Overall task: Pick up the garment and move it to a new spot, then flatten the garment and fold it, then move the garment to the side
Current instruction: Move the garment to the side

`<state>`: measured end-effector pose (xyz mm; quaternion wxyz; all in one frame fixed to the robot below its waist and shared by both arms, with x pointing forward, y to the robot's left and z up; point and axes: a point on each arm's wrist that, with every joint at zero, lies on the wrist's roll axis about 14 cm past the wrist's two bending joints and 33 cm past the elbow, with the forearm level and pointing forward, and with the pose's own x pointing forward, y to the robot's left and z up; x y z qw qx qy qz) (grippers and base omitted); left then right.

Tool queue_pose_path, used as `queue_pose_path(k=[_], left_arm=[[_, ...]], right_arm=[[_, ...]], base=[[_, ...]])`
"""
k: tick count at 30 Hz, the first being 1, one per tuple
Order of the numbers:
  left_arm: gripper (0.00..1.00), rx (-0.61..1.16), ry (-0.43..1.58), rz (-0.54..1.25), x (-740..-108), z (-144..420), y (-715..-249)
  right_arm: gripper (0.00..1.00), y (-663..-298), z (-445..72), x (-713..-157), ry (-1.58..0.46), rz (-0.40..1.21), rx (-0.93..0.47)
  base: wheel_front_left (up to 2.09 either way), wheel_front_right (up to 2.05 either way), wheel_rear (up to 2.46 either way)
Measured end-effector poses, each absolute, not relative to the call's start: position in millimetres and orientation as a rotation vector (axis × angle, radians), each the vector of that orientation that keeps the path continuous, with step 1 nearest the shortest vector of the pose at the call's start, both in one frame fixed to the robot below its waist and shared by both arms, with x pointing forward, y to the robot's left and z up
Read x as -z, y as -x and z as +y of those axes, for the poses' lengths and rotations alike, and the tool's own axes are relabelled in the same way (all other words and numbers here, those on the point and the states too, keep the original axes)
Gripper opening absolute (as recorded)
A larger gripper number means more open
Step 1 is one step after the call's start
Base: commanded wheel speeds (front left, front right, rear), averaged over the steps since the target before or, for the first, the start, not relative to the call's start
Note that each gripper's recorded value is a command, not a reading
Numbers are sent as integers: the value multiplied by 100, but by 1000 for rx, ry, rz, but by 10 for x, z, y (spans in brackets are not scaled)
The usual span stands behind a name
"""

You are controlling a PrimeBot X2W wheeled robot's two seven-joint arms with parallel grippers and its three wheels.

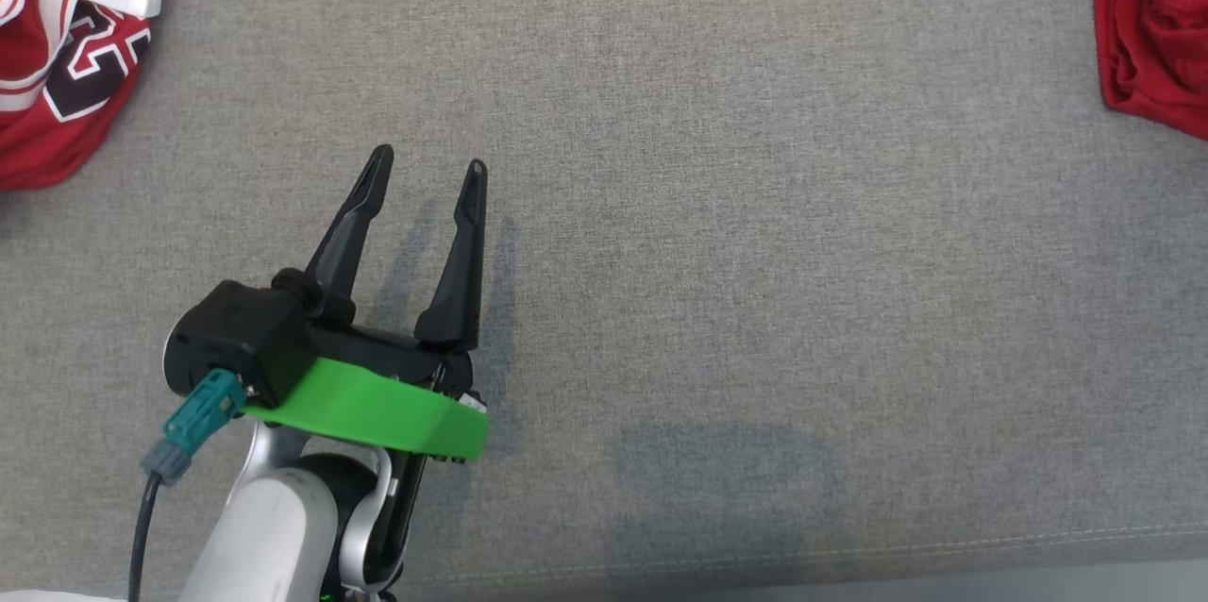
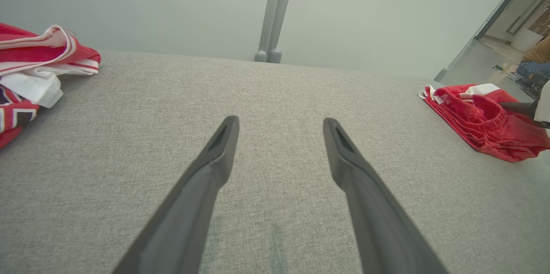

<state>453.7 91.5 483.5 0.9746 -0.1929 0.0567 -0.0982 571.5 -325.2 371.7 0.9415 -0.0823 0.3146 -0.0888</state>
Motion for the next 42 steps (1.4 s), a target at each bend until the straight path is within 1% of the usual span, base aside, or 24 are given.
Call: queue_pose_path(k=[10, 14, 25, 29, 36, 42], left_arm=[[100, 203, 383, 104, -4866, 899, -4560], [100, 208, 390, 100, -4880, 864, -4551], [100, 211, 408, 51, -5039, 823, -4498], [100, 204, 421, 21, -5133, 835, -4467], [100, 178, 434, -34, -5297, 910, -4383], [100, 132, 437, -56, -5338, 1030, -4210]], right_arm=[[100, -5687, -3293, -3813, 234, 582, 184], [100, -5708, -3235, -3977, 221, 509, 177], [100, -5726, -2768, -4546, 128, 283, 90], [100, -5633, -2474, -4670, 82, 222, 27], [100, -5412, -2115, -4907, 11, 149, -45], [100, -5139, -1759, -4991, -23, 122, -118]], base=[[0, 0, 0], [0, 0, 0], [0, 0, 0], [0, 0, 0], [0, 0, 0], [0, 0, 0]])
